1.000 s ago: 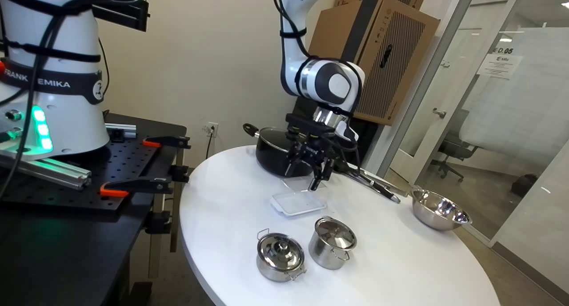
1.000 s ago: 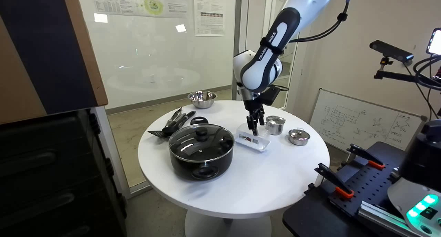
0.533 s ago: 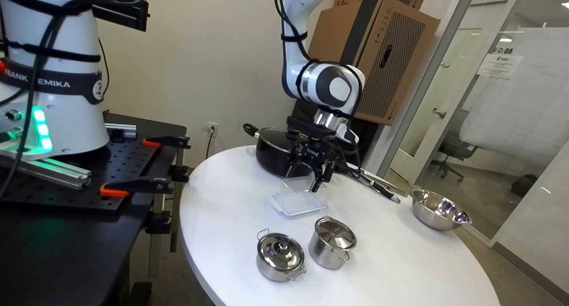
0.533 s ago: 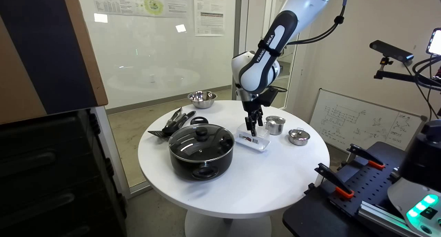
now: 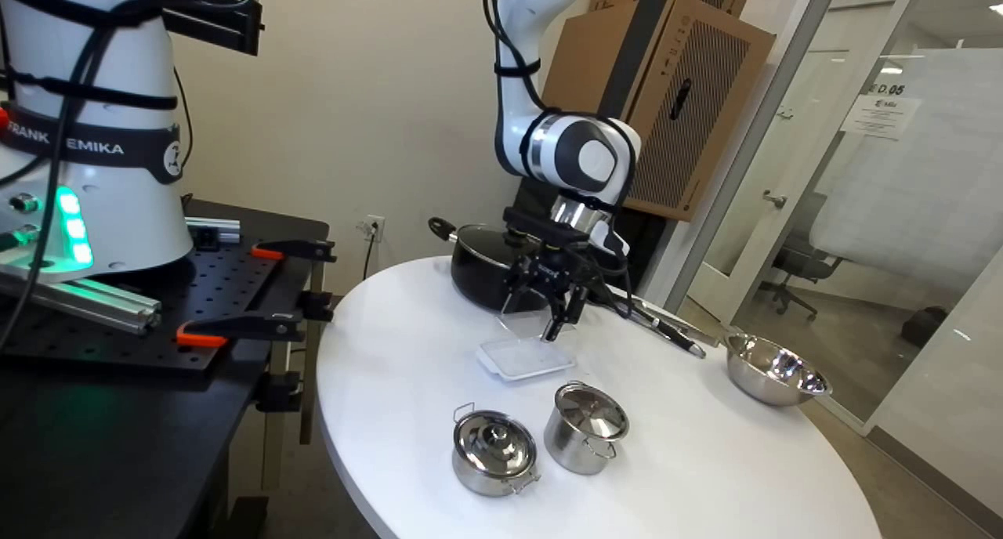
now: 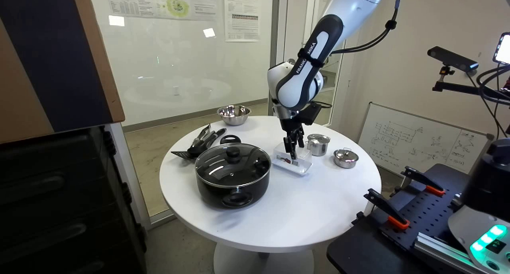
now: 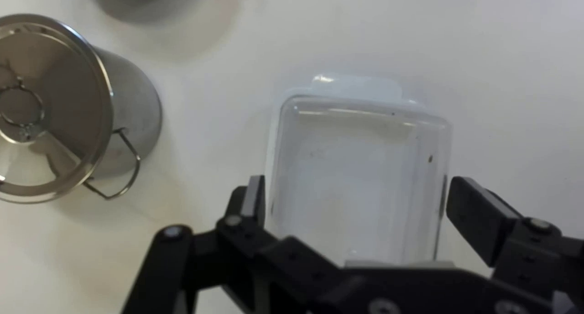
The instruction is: Remove the food container from the lid
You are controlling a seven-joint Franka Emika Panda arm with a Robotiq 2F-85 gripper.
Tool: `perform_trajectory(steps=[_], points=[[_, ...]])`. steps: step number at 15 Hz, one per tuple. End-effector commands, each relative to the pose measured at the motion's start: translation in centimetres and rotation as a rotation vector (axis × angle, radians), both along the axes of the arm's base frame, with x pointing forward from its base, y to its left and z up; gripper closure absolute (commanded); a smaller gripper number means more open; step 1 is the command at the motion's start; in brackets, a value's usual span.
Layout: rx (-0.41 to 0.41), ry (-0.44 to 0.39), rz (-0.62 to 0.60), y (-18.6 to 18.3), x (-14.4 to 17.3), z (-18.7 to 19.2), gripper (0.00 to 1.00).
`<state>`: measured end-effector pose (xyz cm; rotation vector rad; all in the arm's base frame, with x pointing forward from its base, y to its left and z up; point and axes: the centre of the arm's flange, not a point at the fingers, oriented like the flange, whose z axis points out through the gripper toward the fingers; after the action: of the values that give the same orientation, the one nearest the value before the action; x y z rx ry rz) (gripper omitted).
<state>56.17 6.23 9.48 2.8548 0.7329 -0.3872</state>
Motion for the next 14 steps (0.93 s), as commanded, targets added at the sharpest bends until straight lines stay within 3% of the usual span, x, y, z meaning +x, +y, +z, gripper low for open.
perform_trajectory(steps=[1, 9, 10, 12, 14], points=[[0.005, 0.009, 0.009, 0.16, 0.60, -0.61, 0.00], [-0.001, 0.020, 0.000, -0.10, 0.65, -1.22, 0.00], [0.000, 0.019, -0.006, -0.15, 0.65, -1.31, 0.25], [0.001, 0.022, -0.011, -0.21, 0.74, -1.36, 0.33], [0.006, 0.022, -0.014, -0.21, 0.73, -1.12, 0.34]])
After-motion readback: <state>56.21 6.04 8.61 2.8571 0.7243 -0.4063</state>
